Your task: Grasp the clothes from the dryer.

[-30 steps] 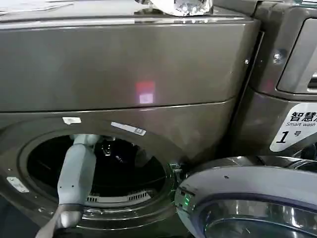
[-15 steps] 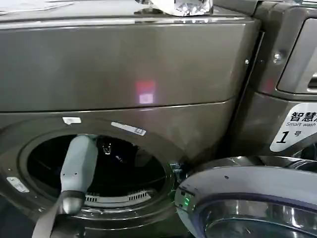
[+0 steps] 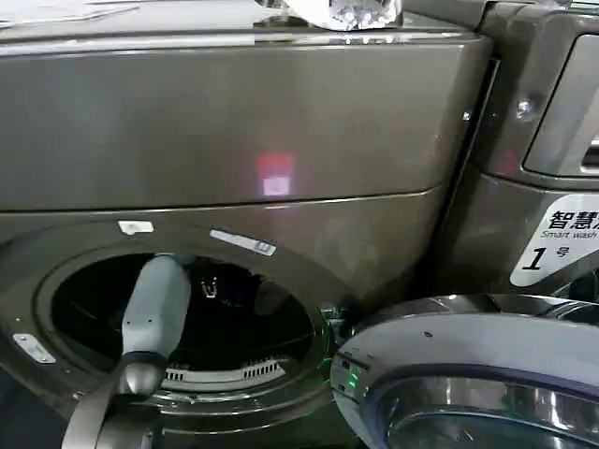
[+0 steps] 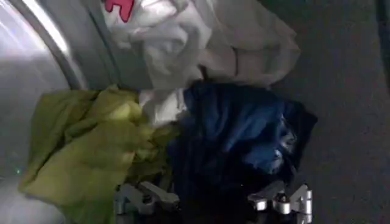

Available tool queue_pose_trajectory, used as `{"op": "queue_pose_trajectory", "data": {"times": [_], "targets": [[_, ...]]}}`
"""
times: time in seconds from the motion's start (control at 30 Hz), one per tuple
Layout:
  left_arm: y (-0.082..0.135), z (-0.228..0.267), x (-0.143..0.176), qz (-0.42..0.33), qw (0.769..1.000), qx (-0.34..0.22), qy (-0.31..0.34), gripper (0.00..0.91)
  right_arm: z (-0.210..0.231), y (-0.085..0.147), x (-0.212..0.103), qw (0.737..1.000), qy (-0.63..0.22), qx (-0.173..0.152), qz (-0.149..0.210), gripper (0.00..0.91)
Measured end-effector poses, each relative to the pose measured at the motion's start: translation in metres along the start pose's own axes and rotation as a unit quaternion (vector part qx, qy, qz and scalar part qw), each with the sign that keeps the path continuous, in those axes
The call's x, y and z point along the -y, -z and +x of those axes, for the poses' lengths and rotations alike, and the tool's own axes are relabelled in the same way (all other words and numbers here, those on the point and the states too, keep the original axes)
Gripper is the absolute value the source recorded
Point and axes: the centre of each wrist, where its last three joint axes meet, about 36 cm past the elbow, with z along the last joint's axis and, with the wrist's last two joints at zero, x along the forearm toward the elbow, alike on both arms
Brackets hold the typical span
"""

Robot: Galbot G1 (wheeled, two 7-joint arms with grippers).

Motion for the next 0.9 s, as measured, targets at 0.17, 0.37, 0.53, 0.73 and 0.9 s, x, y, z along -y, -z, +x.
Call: {"op": "queue_pose_trajectory", "data": {"times": [0.17,0.37,0.53,0.73,0.9], "targets": [[-0.005,-0.008,0.004,0.01,1.0,0.008,-0.009,0.785,0.0,0.0,0.0,1.0,0.0,0.0,0.001,0.907],[-0.011,-0.014,0.009,0.02,0.999,0.02,-0.019,0.0,0.0,0.001,0.002,1.0,0.0,0.001,0.002,0.907],[-0.013,-0.018,0.012,0.027,0.999,0.032,-0.024,0.0,0.0,0.002,0.003,1.0,-0.001,0.003,0.002,0.907],[-0.015,-0.022,0.016,0.035,0.998,0.048,-0.023,0.0,-0.001,0.004,0.003,1.0,-0.001,0.003,0.003,0.907],[-0.016,-0.024,0.019,0.041,0.997,0.059,-0.022,0.0,-0.001,0.004,0.001,1.0,0.001,0.004,0.003,0.907]]}}
